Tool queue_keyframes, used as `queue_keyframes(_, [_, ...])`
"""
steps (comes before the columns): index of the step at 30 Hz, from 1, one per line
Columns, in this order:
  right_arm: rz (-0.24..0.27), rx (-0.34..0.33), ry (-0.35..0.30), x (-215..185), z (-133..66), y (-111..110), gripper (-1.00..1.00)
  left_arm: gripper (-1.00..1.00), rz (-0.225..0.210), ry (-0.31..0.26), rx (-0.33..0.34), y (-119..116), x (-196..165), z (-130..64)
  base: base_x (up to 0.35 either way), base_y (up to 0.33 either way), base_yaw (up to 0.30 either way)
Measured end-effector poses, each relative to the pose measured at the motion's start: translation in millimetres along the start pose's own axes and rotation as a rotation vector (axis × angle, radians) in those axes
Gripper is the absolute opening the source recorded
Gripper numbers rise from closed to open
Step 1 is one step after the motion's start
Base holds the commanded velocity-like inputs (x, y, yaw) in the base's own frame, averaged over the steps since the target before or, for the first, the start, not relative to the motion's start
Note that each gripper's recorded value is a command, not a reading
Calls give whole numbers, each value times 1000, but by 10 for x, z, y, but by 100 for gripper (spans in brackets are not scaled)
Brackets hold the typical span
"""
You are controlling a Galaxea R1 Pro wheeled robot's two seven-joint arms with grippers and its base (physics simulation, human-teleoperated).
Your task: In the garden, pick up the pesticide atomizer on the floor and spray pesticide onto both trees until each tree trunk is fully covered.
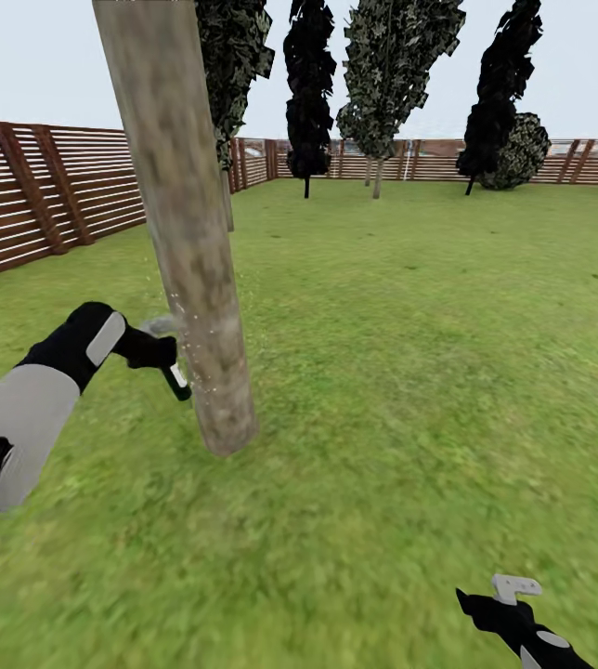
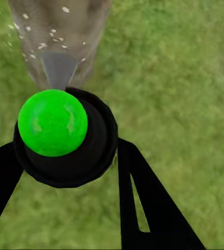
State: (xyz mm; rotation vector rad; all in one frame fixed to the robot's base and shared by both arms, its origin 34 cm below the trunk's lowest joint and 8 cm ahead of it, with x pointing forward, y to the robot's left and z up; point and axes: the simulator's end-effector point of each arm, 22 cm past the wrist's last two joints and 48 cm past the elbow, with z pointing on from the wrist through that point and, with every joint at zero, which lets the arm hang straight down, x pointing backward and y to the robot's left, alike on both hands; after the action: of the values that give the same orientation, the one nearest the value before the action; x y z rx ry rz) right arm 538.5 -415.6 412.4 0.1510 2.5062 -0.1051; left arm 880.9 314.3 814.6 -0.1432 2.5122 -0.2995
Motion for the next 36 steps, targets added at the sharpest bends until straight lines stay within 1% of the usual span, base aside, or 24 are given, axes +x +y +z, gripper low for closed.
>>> queue_keyframes(1, [0, 0, 0, -2, 0, -1, 100, -100, 6, -43, 9, -92, -292, -187, 0, 0, 0])
queue_keyframes(2, [0, 0, 0, -1, 0, -2, 100, -100, 6, -67, 13, -141, -466, -309, 0, 0, 0])
queue_keyframes(3, [0, 0, 0, 1, 1, -1, 100, -100, 6, -74, 8, -136, -541, -364, 0, 0, 0])
queue_keyframes(4, [0, 0, 0, 1, 1, 0, 100, -100, 5, -74, 7, -131, -560, -378, 0, 0, 0])
queue_keyframes(6, [0, 0, 1, 2, 2, 0, 100, -100, 7, -59, -8, -74, -485, -325, 0, 0, 0])
queue_keyframes(7, [0, 1, 1, 1, 2, -4, 100, -100, 3, -32, -14, -18, -315, -203, 0, 0, 0])
queue_keyframes(9, [0, 2, 0, 0, 2, -10, 100, -100, -4, 59, -38, 133, 290, 182, 0, 0, 0])
queue_keyframes(11, [0, 1, 1, 3, 1, -10, 100, -100, -8, 81, -41, 188, 470, 272, 0, -3, 0])
queue_keyframes(17, [-1, 1, 3, 8, 1, -8, 100, -100, -10, 90, -35, 191, 551, 311, -44, -230, 0])
queue_keyframes(30, [1, 2, 0, -1, 0, -12, 100, -100, -12, 90, -48, 243, 551, 304, -1, -274, 0])
queue_keyframes(36, [1, 2, 0, 1, 0, -11, 100, -100, -14, 93, -49, 254, 567, 310, 0, -274, 232])
